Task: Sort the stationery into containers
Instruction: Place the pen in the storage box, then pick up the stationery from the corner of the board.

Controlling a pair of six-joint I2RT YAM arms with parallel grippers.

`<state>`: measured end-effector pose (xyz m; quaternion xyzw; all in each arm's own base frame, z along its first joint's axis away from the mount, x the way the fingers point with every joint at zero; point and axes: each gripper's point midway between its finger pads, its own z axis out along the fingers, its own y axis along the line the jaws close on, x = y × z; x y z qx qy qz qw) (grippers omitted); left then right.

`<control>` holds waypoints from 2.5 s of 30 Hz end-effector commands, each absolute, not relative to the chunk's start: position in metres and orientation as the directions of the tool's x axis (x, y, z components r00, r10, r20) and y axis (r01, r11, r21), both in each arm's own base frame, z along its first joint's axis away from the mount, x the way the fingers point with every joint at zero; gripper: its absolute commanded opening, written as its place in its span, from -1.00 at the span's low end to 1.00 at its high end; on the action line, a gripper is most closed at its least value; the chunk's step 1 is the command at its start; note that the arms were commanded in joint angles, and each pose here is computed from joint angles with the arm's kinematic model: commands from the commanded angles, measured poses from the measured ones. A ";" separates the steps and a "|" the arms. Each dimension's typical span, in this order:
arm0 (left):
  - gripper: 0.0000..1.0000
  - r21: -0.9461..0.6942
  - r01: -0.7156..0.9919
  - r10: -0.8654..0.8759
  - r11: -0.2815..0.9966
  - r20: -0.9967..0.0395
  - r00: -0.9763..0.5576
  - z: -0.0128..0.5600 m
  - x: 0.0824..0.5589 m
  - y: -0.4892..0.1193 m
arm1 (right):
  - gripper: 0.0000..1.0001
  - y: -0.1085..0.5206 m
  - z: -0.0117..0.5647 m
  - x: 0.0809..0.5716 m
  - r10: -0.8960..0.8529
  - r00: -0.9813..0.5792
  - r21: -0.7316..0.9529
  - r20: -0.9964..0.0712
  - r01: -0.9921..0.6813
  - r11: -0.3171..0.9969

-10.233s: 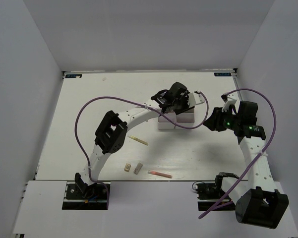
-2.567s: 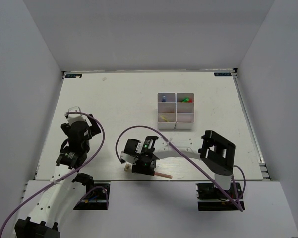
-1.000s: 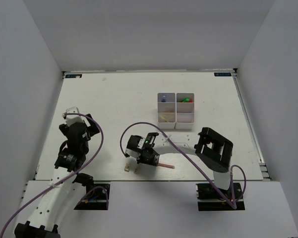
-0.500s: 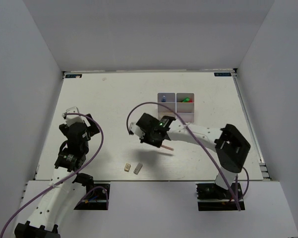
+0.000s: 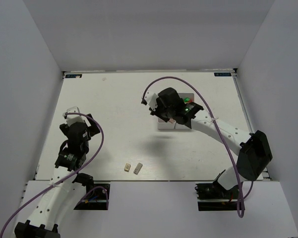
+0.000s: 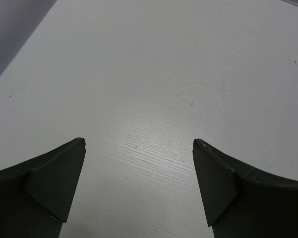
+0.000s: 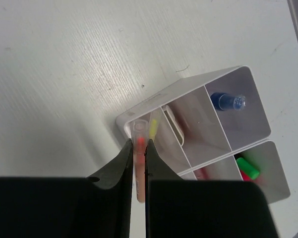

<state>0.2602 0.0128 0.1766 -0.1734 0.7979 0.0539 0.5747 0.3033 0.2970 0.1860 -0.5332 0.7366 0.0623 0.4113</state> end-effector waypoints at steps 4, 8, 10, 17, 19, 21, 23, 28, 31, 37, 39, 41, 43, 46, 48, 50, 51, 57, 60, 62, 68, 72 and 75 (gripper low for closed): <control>1.00 -0.125 -0.332 -0.220 0.935 -0.939 -0.265 0.184 0.263 0.012 | -1.00 0.307 0.197 0.321 -0.646 0.003 -0.296 -0.763 -0.891 0.345; 1.00 -0.131 -0.326 -0.223 0.936 -0.938 -0.265 0.185 0.263 0.010 | -1.00 0.306 0.198 0.336 -0.609 0.004 -0.260 -0.793 -0.907 0.332; 1.00 -0.127 -0.325 -0.221 0.937 -0.938 -0.268 0.184 0.263 0.010 | -1.00 0.310 0.199 0.336 -0.595 0.022 -0.250 -0.803 -0.919 0.304; 1.00 -0.129 -0.326 -0.223 0.937 -0.936 -0.272 0.183 0.263 0.010 | -1.00 0.306 0.175 0.335 -0.596 0.054 -0.233 -0.801 -0.946 0.227; 1.00 -0.128 -0.324 -0.222 0.937 -0.936 -0.273 0.183 0.263 0.010 | -1.00 0.299 0.169 0.339 -0.602 0.058 -0.243 -0.797 -0.942 0.231; 1.00 -0.129 -0.322 -0.223 0.938 -0.935 -0.275 0.182 0.263 0.009 | -1.00 0.294 0.161 0.344 -0.607 0.061 -0.248 -0.793 -0.942 0.228; 1.00 -0.127 -0.319 -0.221 0.939 -0.934 -0.280 0.181 0.263 0.009 | -1.00 0.289 0.153 0.345 -0.612 0.052 -0.247 -0.789 -0.939 0.238; 1.00 -0.145 -0.258 -0.219 0.955 -0.932 -0.290 0.181 0.267 -0.003 | -1.00 0.274 0.139 0.356 -0.616 0.007 -0.233 -0.787 -0.930 0.286; 1.00 -0.190 -0.086 -0.207 0.978 -0.927 -0.314 0.181 0.271 -0.034 | -0.51 0.269 0.136 0.357 -0.611 -0.020 -0.210 -0.791 -0.930 0.302; 0.04 -0.275 0.270 -0.149 0.923 -0.901 -0.408 0.180 0.266 -0.100 | 0.25 0.268 0.143 0.345 -0.583 -0.020 -0.182 -0.812 -0.941 0.286; -0.64 -0.297 0.335 -0.125 0.894 -0.884 -0.451 0.175 0.263 -0.114 | 0.22 0.270 0.158 0.340 -0.559 -0.001 -0.187 -0.829 -0.942 0.279; -0.89 -0.320 0.402 -0.102 0.858 -0.873 -0.477 0.178 0.257 -0.128 | -0.08 0.273 0.176 0.333 -0.530 -0.010 -0.164 -0.848 -0.946 0.280; -0.94 -0.341 0.458 -0.065 0.821 -0.853 -0.518 0.172 0.250 -0.141 | -0.99 0.271 0.183 0.328 -0.512 -0.067 -0.112 -0.856 -0.944 0.311; -0.65 -0.336 0.511 0.054 0.791 -0.794 -0.605 0.152 0.228 -0.163 | -1.00 0.261 0.221 0.310 -0.438 -0.254 0.038 -0.862 -0.895 0.444; -0.29 -0.319 0.453 0.075 0.833 -0.746 -0.662 0.143 0.229 -0.160 | 0.27 0.255 0.219 0.292 -0.428 -0.362 0.138 -0.828 -0.872 0.470; 0.18 -0.293 0.357 0.101 0.887 -0.632 -0.769 0.125 0.215 -0.152 | 0.81 0.256 0.225 0.270 -0.413 -0.402 0.217 -0.818 -0.879 0.425; 0.26 -0.289 0.326 0.095 0.900 -0.601 -0.794 0.120 0.209 -0.154 | 0.81 0.246 0.214 0.247 -0.451 -0.468 0.285 -0.760 -0.864 0.416; 0.37 -0.098 0.215 0.138 0.972 -0.500 -0.855 0.094 0.168 -0.136 | -0.99 0.218 0.189 0.216 -0.464 -0.515 0.288 -0.721 -0.832 0.474; 0.27 -0.086 0.225 0.161 0.971 -0.460 -0.873 0.080 0.157 -0.138 | -1.00 0.194 0.169 0.226 -0.476 -0.506 0.191 -0.719 -0.802 0.565; 0.16 -0.091 0.229 0.171 0.969 -0.417 -0.893 0.065 0.146 -0.140 | -0.07 0.184 0.156 0.216 -0.471 -0.505 0.191 -0.723 -0.802 0.565; 0.09 -0.062 0.281 0.236 0.958 -0.388 -0.891 0.053 0.137 -0.159 | 0.34 0.162 0.157 0.226 -0.430 -0.469 0.113 -0.771 -0.766 0.633; 0.09 -0.055 0.303 0.262 0.951 -0.374 -0.889 0.048 0.138 -0.176 | 0.37 0.155 0.158 0.229 -0.409 -0.486 0.118 -0.772 -0.743 0.658; 0.09 -0.068 0.307 0.262 0.949 -0.368 -0.892 0.044 0.137 -0.185 | 0.37 0.154 0.158 0.228 -0.394 -0.505 0.147 -0.768 -0.738 0.659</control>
